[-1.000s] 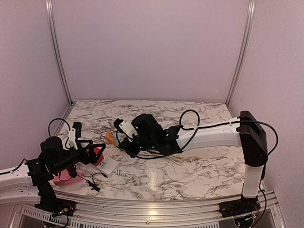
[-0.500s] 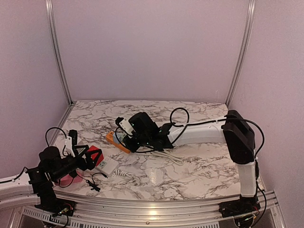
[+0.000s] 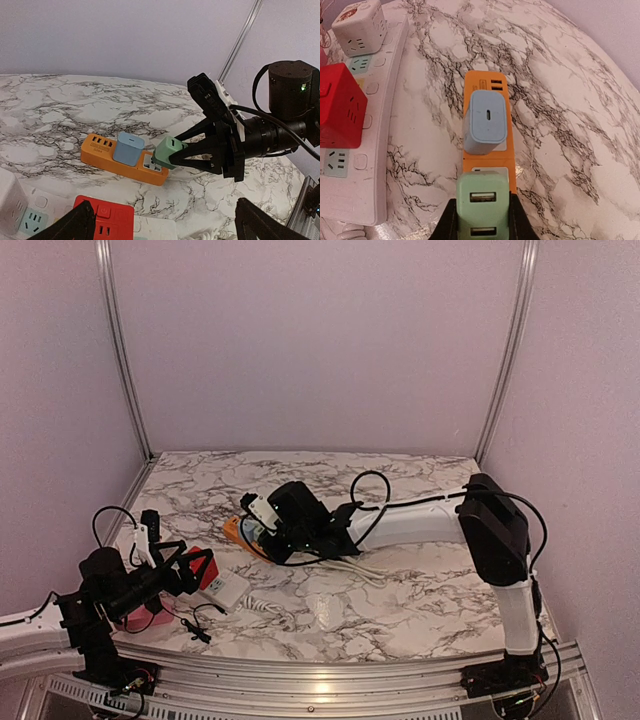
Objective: Insert the plug
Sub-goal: Insert the plug into the socket slot.
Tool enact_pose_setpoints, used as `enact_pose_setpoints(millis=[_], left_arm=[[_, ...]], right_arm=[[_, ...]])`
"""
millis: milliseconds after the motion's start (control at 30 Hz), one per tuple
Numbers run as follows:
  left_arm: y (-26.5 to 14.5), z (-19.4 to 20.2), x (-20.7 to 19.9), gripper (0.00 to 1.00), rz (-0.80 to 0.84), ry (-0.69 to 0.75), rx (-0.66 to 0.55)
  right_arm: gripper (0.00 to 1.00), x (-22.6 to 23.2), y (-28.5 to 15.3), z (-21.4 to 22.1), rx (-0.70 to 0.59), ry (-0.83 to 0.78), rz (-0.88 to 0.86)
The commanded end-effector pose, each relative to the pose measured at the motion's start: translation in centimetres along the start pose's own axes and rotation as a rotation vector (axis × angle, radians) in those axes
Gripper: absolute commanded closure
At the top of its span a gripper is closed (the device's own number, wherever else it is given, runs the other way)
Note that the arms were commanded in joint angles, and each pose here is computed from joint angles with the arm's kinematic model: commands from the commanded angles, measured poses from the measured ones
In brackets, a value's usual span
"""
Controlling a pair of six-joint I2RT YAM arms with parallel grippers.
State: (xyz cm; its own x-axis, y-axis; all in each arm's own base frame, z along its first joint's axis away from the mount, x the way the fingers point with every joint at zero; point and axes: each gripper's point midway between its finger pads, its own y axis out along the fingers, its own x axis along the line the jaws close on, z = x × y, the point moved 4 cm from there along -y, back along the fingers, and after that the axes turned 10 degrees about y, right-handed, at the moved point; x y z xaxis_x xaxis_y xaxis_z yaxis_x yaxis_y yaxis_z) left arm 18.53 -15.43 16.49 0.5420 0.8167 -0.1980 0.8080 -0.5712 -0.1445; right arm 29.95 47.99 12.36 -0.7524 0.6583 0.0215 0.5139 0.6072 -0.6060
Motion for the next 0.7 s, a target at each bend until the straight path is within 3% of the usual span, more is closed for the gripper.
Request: enact_pose_setpoints(millis=[0, 667], left_arm=[[0.1, -0.3, 0.1, 0.01, -0.007, 0.006, -0.026], [0.2, -0.3, 0.3, 0.01, -0.016, 0.009, -0.022]], right_arm=[[1.00, 0.0, 0.5, -1.7, -0.042, -0.009, -0.011], [1.00, -0.2, 2.6, 0.1, 0.033, -0.050, -0.027]])
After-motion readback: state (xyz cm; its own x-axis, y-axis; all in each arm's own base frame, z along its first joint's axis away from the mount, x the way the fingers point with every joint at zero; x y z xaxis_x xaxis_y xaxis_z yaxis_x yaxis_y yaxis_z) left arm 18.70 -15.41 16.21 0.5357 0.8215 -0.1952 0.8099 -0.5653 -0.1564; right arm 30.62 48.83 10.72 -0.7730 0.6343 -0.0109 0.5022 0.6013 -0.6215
